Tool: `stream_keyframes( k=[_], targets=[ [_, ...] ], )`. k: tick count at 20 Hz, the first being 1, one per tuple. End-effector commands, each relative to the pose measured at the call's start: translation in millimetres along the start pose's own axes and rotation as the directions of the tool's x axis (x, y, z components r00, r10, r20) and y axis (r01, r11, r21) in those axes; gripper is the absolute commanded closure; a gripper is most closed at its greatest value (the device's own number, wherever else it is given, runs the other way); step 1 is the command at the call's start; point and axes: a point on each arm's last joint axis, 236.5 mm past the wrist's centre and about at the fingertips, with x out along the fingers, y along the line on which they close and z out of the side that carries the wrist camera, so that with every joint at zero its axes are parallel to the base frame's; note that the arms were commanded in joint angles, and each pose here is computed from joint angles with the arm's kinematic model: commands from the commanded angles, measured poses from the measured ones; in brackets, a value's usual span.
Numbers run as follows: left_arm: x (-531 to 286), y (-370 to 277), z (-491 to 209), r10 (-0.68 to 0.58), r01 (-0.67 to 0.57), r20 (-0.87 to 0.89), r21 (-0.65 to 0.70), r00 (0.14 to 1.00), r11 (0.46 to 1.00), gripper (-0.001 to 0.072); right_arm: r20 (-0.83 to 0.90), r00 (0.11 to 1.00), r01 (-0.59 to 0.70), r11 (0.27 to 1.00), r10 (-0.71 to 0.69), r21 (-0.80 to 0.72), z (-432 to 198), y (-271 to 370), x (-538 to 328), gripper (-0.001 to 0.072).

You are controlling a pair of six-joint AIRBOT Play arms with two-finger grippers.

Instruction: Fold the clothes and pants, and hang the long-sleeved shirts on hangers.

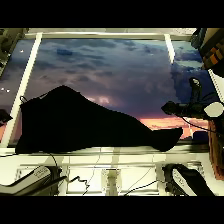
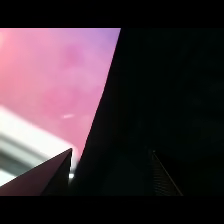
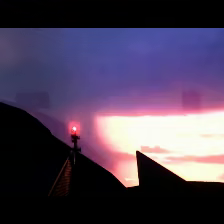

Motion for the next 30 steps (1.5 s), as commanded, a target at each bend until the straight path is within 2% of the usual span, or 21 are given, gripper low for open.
stream_keyframes(
  k=[1, 2, 7, 10, 16, 17, 18, 19, 20, 21, 25, 30],
  targets=[
    [16, 10, 2, -0.198, 0.200, 0.040, -0.054, 0.979, 0.978, 0.0068, 0.013, 1.000, -0.011, 1.000, 0.011, 0.001, 3, 2, 1, 0.0263],
    [29, 12, -5, -0.220, 0.220, 0.002, -0.073, 0.975, 0.973, 0.0000, 0.019, 1.000, -0.023, 1.000, 0.023, 0.008, 5, 5, 1, 0.0263],
    [84, -9, -16, -0.337, 0.340, -0.079, 0.039, 0.938, 0.940, 0.0005, 0.117, 0.983, -0.154, 0.984, 0.144, 0.087, 28, 34, -3, 0.0264],
    [105, -18, -17, -0.331, 0.338, -0.107, 0.058, 0.938, 0.939, 0.0006, 0.123, 0.978, -0.184, 0.977, 0.171, 0.103, 29, 40, -4, 0.0265],
    [122, -52, -17, -0.333, 0.357, -0.148, 0.184, 0.931, 0.916, 0.0014, 0.126, 0.973, -0.205, 0.972, 0.191, 0.114, 30, 45, -5, 0.0266],
    [125, -59, -16, -0.328, 0.353, -0.148, 0.203, 0.933, 0.913, 0.0036, 0.127, 0.974, -0.202, 0.973, 0.188, 0.112, 30, 44, -5, 0.0265],
    [128, -64, -13, -0.320, 0.346, -0.143, 0.222, 0.936, 0.912, 0.0122, 0.126, 0.975, -0.196, 0.975, 0.182, 0.108, 30, 43, -5, 0.0267],
    [131, -69, -11, -0.314, 0.340, -0.139, 0.239, 0.939, 0.910, 0.0244, 0.120, 0.978, -0.186, 0.977, 0.173, 0.104, 29, 41, -4, 0.0279],
    [133, -75, -10, -0.310, 0.336, -0.138, 0.256, 0.941, 0.906, 0.0422, 0.096, 0.980, -0.185, 0.977, 0.175, 0.106, 24, 41, -2, 0.0375],
    [135, -82, -10, -0.310, 0.338, -0.142, 0.274, 0.940, 0.900, 0.0697, 0.047, 0.982, -0.188, 0.976, 0.184, 0.111, 14, 42, 3, 0.0399],
    [120, -107, 19, -0.314, 0.328, -0.099, 0.354, 0.944, 0.876, 0.0689, -0.146, 0.966, -0.209, 0.976, 0.215, 0.058, -23, 54, 32, 0.0396],
    [55, -131, 79, -0.310, 0.235, 0.081, 0.480, 0.947, 0.845, 0.0688, -0.233, 0.950, -0.201, 0.978, 0.210, 0.062, -20, 65, 91, 0.0365]
  ],
)
